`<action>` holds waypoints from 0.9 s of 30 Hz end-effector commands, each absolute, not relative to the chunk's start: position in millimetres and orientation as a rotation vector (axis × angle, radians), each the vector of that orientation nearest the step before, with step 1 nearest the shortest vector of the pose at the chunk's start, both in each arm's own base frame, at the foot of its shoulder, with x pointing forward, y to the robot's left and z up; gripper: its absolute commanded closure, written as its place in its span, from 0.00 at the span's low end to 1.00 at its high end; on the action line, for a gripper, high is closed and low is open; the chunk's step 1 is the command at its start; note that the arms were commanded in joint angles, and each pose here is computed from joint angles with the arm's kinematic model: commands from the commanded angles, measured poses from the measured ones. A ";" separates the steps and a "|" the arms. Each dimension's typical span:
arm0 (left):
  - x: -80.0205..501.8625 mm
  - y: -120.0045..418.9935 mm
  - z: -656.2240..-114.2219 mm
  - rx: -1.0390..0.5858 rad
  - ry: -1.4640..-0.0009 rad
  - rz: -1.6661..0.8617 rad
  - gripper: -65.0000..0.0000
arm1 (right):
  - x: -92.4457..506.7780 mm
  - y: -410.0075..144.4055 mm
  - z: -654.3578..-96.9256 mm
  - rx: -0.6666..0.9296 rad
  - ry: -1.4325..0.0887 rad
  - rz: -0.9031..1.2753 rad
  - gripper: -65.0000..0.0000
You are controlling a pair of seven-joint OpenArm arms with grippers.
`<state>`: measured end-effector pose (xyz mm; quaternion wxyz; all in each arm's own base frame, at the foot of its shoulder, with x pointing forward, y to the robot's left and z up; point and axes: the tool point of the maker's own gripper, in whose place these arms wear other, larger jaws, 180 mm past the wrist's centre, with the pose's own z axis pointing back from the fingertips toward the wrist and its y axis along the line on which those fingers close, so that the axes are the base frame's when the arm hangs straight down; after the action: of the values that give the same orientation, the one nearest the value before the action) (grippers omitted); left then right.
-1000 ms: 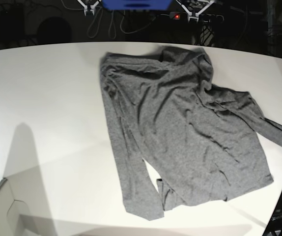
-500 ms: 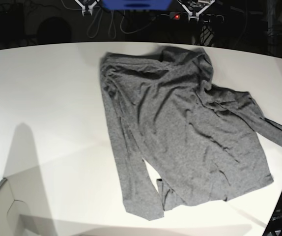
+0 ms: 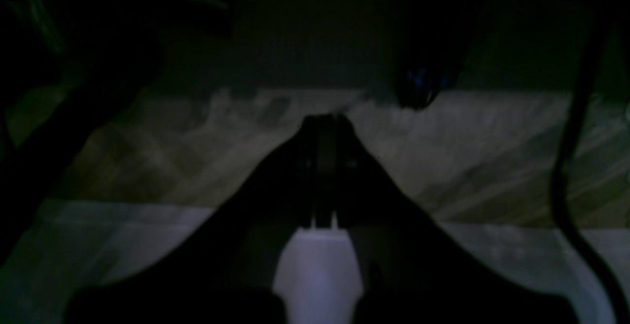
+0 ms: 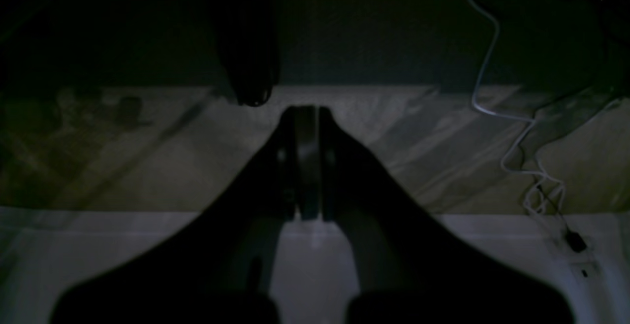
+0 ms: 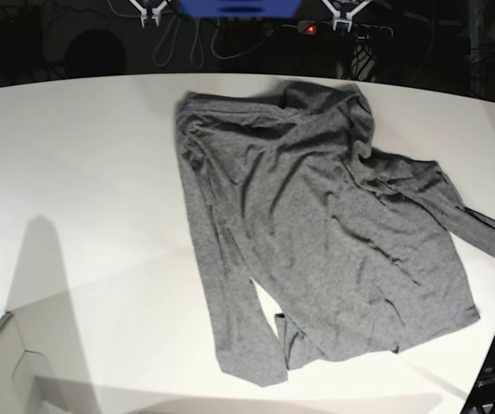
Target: Layout the t-shirt on the table in an organized manner, then fold the t-shirt properly
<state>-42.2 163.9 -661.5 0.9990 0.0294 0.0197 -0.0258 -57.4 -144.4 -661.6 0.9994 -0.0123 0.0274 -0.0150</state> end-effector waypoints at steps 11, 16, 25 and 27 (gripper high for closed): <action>-43.5 168.1 -660.2 0.064 0.025 -0.054 1.00 | -74.7 -154.4 -658.8 -0.050 0.069 -0.030 1.00; -47.8 175.8 -651.9 0.071 -0.031 -0.065 1.00 | -75.4 -157.2 -650.4 -0.055 -0.002 -0.021 1.00; -52.3 221.2 -607.2 0.081 -0.191 0.115 1.00 | -110.2 -170.0 -621.3 -0.076 -0.056 0.002 1.00; -46.4 226.2 -593.6 0.072 -0.235 0.122 1.00 | -112.9 -174.3 -609.6 -0.081 -0.087 0.015 1.00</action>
<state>-36.8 222.8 -595.2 0.9898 0.0330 -0.1225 0.0641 -108.0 -168.8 -611.1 0.9984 -0.0319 -0.0448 0.0089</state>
